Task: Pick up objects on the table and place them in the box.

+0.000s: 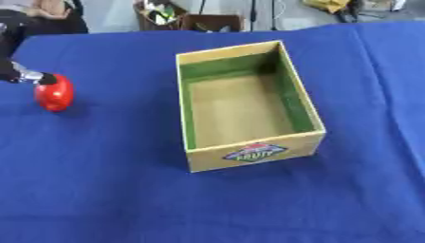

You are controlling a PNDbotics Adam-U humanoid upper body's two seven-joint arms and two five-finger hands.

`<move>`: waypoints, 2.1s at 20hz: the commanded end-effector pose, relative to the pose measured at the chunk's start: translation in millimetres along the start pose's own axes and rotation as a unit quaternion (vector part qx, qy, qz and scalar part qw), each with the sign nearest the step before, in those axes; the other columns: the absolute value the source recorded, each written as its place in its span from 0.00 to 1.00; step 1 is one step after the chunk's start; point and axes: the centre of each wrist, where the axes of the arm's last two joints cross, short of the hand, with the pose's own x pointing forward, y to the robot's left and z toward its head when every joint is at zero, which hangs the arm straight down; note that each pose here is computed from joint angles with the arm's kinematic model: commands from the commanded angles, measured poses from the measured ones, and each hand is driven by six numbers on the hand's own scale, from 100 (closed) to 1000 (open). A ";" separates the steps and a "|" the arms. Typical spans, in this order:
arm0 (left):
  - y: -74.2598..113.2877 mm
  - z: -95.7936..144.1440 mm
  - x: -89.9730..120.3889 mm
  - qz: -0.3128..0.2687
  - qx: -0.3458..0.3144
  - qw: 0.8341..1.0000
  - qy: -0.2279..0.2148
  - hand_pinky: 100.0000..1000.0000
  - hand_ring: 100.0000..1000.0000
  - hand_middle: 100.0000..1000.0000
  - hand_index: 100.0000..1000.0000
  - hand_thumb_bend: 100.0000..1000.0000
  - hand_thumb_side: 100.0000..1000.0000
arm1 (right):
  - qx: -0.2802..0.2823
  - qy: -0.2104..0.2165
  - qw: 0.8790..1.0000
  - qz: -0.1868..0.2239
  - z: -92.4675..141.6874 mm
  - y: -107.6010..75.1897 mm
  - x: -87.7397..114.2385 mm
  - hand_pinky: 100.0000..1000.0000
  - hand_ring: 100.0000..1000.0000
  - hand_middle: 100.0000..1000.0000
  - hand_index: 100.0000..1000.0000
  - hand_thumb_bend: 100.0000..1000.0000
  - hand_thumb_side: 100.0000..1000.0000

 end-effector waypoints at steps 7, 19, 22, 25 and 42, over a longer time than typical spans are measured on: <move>3.0 -9.4 -31.6 -0.050 -0.101 0.993 0.025 0.80 0.89 0.99 1.00 0.52 0.52 | 0.003 -0.016 1.000 0.016 -6.7 -4.7 5.8 0.66 0.68 0.62 0.74 0.00 0.94; 27.4 -19.7 -21.5 -0.103 -0.161 0.981 0.024 0.77 0.86 0.96 1.00 0.41 0.45 | -0.001 -0.011 1.000 0.017 -5.6 -3.2 5.6 0.66 0.68 0.62 0.73 0.00 0.94; 32.3 -22.5 -17.5 -0.112 -0.166 0.980 0.025 0.77 0.86 0.95 1.00 0.41 0.45 | -0.002 -0.009 1.000 0.017 -5.1 -2.9 5.5 0.66 0.68 0.62 0.73 0.00 0.94; 34.7 -25.4 -14.2 -0.124 -0.160 0.979 0.024 0.77 0.85 0.94 1.00 0.42 0.45 | -0.002 -0.008 1.000 0.017 -4.9 -2.4 5.5 0.66 0.68 0.62 0.73 0.00 0.94; 21.8 -40.3 -10.8 -0.155 -0.198 0.967 0.041 0.76 0.85 0.91 1.00 0.37 0.43 | -0.018 -0.006 1.000 0.014 -5.4 -2.1 5.8 0.66 0.68 0.61 0.73 0.00 0.92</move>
